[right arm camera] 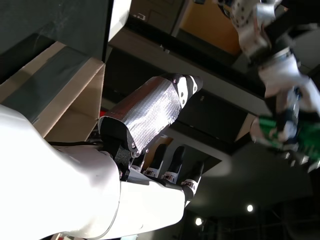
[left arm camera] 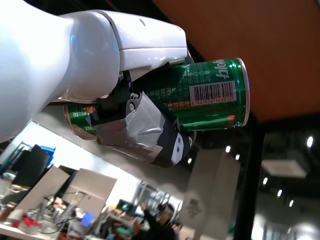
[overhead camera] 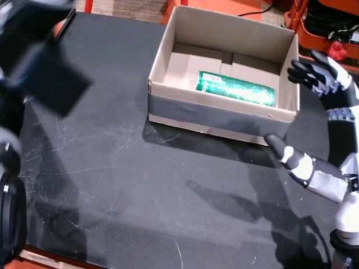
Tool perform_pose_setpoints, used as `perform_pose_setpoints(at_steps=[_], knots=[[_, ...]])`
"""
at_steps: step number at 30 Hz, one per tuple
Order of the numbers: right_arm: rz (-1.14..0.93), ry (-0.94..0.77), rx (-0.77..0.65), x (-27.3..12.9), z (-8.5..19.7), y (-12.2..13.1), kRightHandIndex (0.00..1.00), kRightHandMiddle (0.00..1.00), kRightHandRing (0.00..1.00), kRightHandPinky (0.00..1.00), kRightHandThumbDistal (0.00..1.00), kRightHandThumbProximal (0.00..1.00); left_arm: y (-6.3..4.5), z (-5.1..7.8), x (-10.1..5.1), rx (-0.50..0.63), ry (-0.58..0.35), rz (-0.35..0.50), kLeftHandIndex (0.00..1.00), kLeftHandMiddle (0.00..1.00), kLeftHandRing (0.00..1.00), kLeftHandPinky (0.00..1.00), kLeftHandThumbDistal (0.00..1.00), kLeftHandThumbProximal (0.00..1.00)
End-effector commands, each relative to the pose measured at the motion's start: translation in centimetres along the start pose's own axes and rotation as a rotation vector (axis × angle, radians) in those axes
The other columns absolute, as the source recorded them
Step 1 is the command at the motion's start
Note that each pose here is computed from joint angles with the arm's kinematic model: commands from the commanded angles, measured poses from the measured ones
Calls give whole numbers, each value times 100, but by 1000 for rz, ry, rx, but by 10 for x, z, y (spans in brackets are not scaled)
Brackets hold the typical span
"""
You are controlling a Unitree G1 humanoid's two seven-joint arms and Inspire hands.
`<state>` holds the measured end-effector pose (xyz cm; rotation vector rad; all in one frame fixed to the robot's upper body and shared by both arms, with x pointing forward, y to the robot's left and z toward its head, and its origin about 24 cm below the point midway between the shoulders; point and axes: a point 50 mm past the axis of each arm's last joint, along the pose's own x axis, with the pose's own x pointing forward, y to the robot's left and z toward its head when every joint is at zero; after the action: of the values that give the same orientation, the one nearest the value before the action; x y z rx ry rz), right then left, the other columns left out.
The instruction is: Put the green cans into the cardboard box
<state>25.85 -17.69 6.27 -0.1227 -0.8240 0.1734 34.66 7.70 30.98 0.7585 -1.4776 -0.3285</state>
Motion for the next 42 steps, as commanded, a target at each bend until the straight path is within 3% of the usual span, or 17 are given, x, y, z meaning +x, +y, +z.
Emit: perform_pose_setpoints(at_steps=[1, 6, 8, 11, 13, 16, 20, 23, 25, 27, 30, 31, 32, 36, 39, 41, 42], knots=[[-3, -29, -11, 1, 3, 3, 69, 71, 76, 85, 97, 40, -12, 2, 16, 55, -32, -47, 2, 24, 53, 58, 4, 0], [-16, -73, 14, 2, 11, 14, 69, 70, 76, 85, 97, 37, -59, -7, 12, 128, 85, -254, 7, 36, 59, 60, 0, 0], [-23, -89, 19, 1, 13, 17, 69, 71, 76, 85, 94, 38, -73, -11, 8, 195, 136, -355, 12, 41, 62, 62, 15, 0], [-28, -105, 15, -2, 16, 20, 69, 72, 77, 85, 93, 41, -87, -19, 3, 252, 240, -475, 16, 44, 63, 61, 14, 0], [-21, -113, 8, -2, 17, 21, 69, 72, 77, 86, 95, 43, -92, -24, 1, 298, 307, -550, 18, 45, 64, 62, 1, 0], [-23, -124, -2, -4, 18, 22, 68, 71, 76, 85, 93, 45, -97, -29, 0, 391, 351, -633, 22, 39, 54, 52, 6, 0], [-36, -129, -15, -6, 18, 24, 67, 70, 75, 84, 97, 48, -103, -30, -1, 409, 396, -660, 10, 31, 50, 48, 1, 0], [-40, -136, -37, -8, 17, 24, 64, 69, 75, 84, 91, 53, -109, -28, -3, 338, 438, -668, 8, 26, 41, 42, 9, 0], [-42, -144, -47, -9, 17, 25, 64, 68, 74, 83, 86, 52, -113, -27, -3, 260, 476, -693, 12, 24, 35, 40, 7, 0], [-37, -155, -62, -7, 17, 24, 64, 68, 74, 83, 83, 52, -117, -25, -4, 192, 500, -694, 1, 14, 26, 30, 0, 0], [-41, -167, -62, -4, 17, 26, 62, 66, 72, 81, 80, 52, -121, -23, -6, 102, 541, -690, 3, 19, 41, 39, 0, 0], [-38, -176, -66, -3, 17, 26, 61, 66, 72, 81, 77, 53, -122, -23, -6, 81, 554, -696, 6, 24, 46, 43, 0, 0], [-36, -185, -72, -1, 17, 25, 60, 65, 71, 81, 77, 53, -123, -23, -7, 65, 564, -706, 19, 38, 59, 57, 0, 0], [-36, -209, -73, 2, 18, 26, 59, 64, 71, 80, 75, 52, -127, -21, -9, 24, 581, -730, 2, 17, 32, 33, 3, 0], [-34, -218, -77, 3, 19, 26, 59, 63, 70, 80, 74, 54, -130, -20, -10, 6, 579, -745, 1, 28, 53, 48, 1, 0], [-35, -225, -79, 3, 20, 26, 60, 63, 69, 80, 73, 53, -132, -19, -11, -24, 593, -752, 7, 41, 59, 55, 0, 0], [-40, -228, -77, 3, 20, 26, 59, 62, 69, 79, 74, 52, -133, -19, -12, -29, 601, -758, 12, 47, 61, 57, 8, 0]])
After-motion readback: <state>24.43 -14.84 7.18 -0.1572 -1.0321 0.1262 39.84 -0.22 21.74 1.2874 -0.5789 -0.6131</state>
